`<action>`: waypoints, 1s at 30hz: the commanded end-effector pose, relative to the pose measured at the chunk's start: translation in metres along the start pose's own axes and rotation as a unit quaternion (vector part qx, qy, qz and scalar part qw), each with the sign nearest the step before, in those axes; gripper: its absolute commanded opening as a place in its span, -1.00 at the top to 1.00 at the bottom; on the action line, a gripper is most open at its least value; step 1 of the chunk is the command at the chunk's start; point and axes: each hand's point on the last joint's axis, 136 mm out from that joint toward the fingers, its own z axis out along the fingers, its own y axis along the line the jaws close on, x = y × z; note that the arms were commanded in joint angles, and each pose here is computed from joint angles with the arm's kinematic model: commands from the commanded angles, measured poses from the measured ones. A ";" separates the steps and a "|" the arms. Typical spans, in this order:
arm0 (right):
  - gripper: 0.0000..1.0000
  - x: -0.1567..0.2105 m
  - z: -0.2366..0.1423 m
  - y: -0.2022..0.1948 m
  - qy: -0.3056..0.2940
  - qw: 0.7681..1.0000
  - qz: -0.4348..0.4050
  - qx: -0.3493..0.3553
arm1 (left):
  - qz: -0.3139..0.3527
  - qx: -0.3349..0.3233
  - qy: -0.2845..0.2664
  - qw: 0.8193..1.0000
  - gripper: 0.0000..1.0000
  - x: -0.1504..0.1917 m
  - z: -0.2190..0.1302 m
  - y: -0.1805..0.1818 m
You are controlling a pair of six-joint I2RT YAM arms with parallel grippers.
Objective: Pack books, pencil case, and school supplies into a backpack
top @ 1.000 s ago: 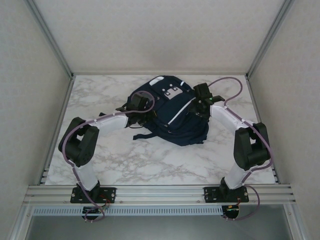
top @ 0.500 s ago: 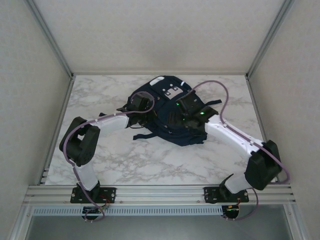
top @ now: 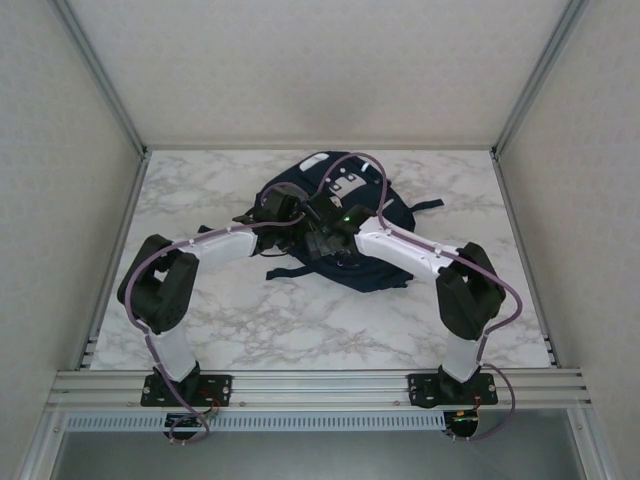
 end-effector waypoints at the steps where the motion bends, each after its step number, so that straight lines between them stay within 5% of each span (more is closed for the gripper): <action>1: -0.86 0.012 0.008 -0.023 0.014 0.997 -0.025 0.074 | 0.017 0.008 0.030 0.999 1.00 0.014 -0.014 -0.006; 8: -0.86 0.057 -0.010 -0.061 0.039 0.993 -0.029 0.111 | 0.024 -0.012 -0.005 1.000 1.00 -0.031 -0.032 0.007; 14: -0.85 0.071 -0.040 -0.074 0.039 0.996 0.006 0.076 | 0.021 -0.008 -0.002 1.000 1.00 -0.032 -0.029 0.004; 20: -0.85 0.056 -0.052 -0.044 0.020 0.998 0.058 -0.022 | 0.019 -0.002 0.007 1.000 1.00 -0.025 -0.023 -0.001; 25: -0.87 0.043 -0.051 0.000 0.008 0.971 0.203 -0.127 | 0.019 0.002 0.005 1.000 1.00 -0.022 -0.025 -0.006; 30: -0.98 0.038 -0.036 0.010 -0.019 0.947 0.296 -0.125 | 0.016 0.008 0.006 1.000 1.00 -0.018 -0.021 -0.009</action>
